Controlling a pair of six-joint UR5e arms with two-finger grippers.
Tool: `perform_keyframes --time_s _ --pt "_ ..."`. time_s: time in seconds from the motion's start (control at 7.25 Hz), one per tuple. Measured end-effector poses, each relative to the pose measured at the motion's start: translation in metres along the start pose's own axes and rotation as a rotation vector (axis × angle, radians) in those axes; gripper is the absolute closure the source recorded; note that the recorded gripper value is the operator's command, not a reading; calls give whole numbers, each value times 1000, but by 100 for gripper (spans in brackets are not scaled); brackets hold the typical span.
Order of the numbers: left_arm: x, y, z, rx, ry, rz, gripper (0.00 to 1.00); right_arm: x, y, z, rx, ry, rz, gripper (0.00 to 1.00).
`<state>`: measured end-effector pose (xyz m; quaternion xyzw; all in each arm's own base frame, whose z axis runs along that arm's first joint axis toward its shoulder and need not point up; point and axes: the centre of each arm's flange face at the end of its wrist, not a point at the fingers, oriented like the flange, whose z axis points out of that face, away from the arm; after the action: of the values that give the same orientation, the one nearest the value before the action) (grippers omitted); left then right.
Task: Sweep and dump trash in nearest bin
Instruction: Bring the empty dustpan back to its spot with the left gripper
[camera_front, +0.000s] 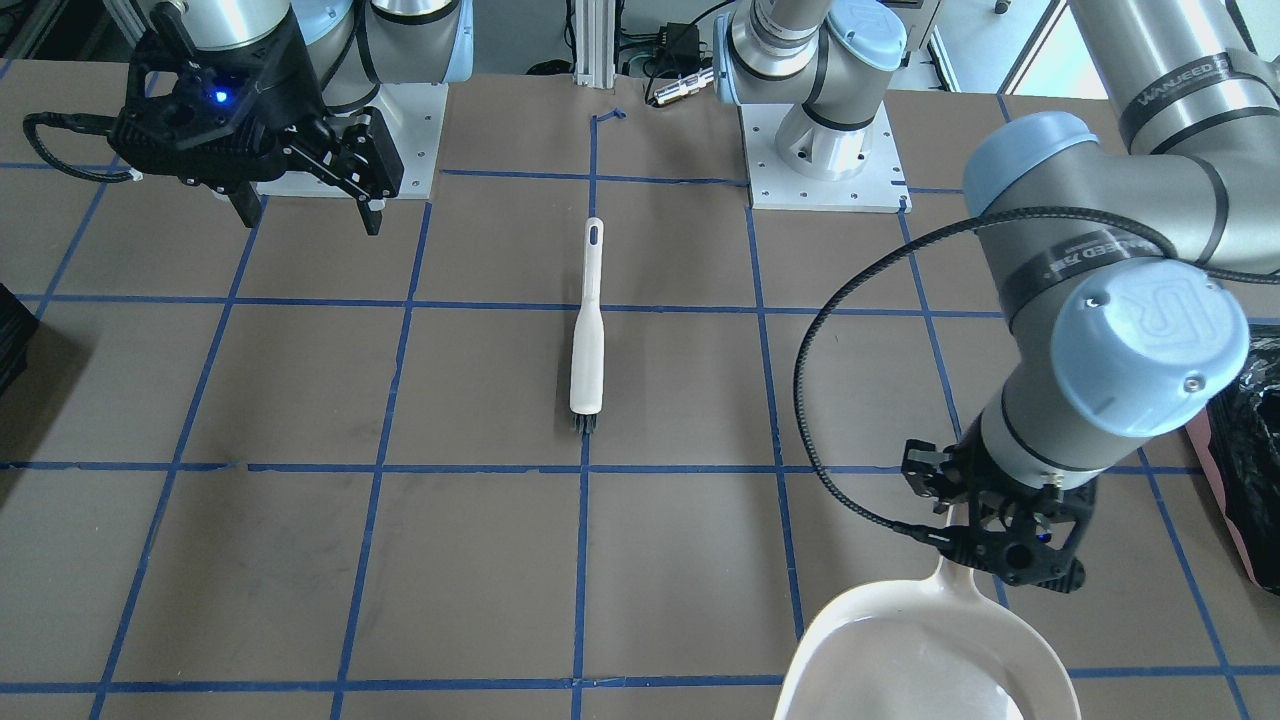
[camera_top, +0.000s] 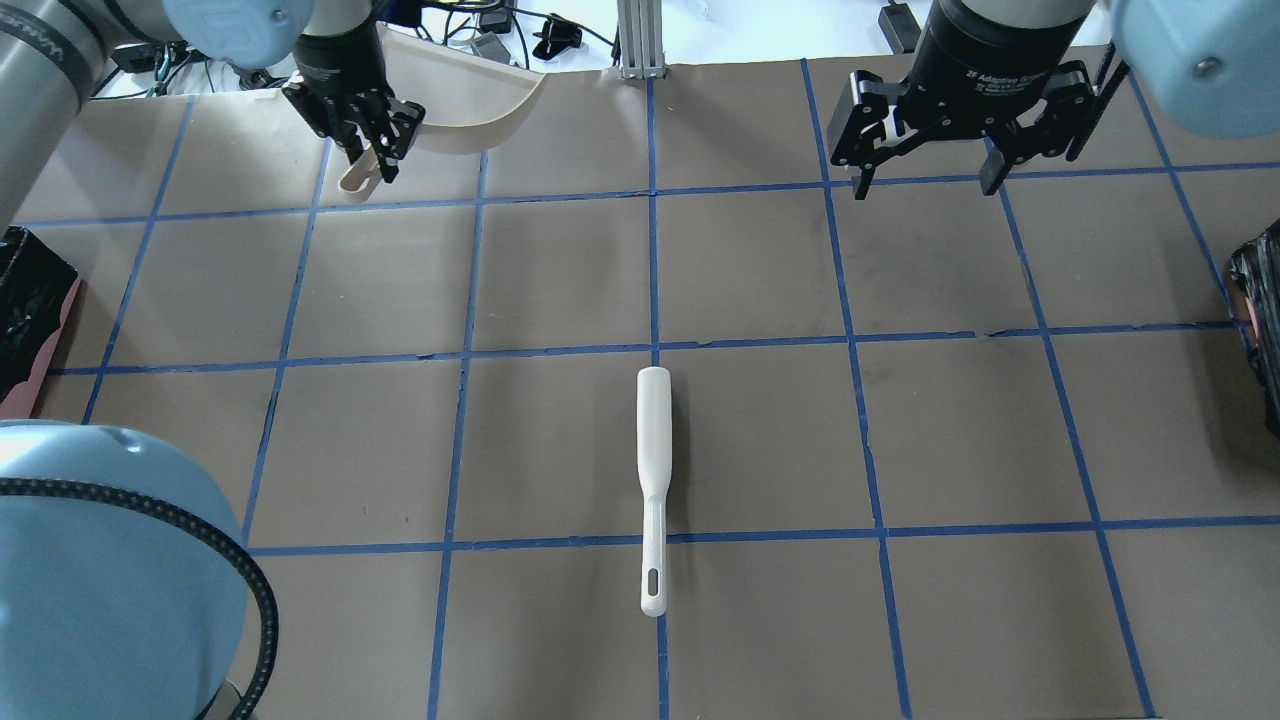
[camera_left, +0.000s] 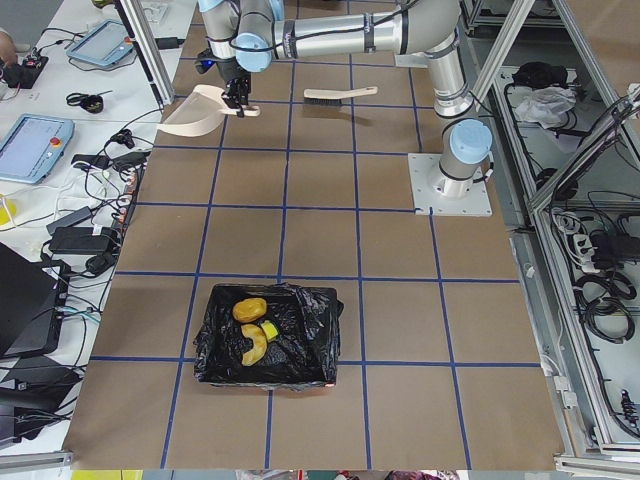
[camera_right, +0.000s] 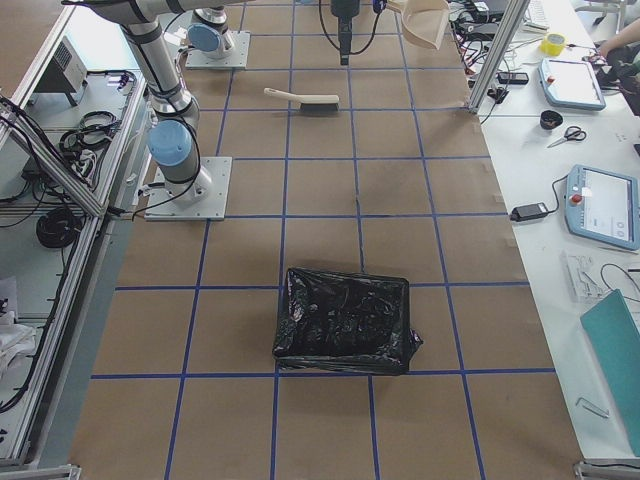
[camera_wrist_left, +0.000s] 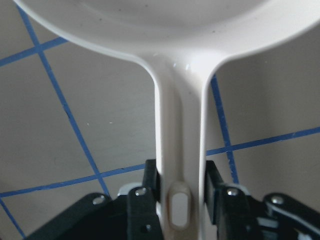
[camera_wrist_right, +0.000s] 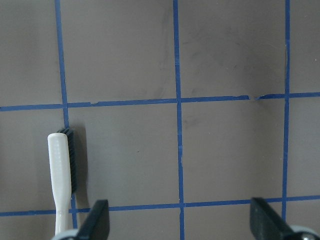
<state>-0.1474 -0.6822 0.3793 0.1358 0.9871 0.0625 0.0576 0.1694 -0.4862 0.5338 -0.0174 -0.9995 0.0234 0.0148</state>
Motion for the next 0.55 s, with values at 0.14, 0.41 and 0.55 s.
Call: perform_keyframes --time_s 0.14,0.41,0.55 --pt "39 -9 10 -18 34 -19 100 0 0 0 0 1 0 0" --pt "103 -21 35 -57 66 -38 100 0 0 1 -2 3 -1 0" --pt "120 -25 44 -67 86 -47 100 0 0 2 -3 4 -1 0"
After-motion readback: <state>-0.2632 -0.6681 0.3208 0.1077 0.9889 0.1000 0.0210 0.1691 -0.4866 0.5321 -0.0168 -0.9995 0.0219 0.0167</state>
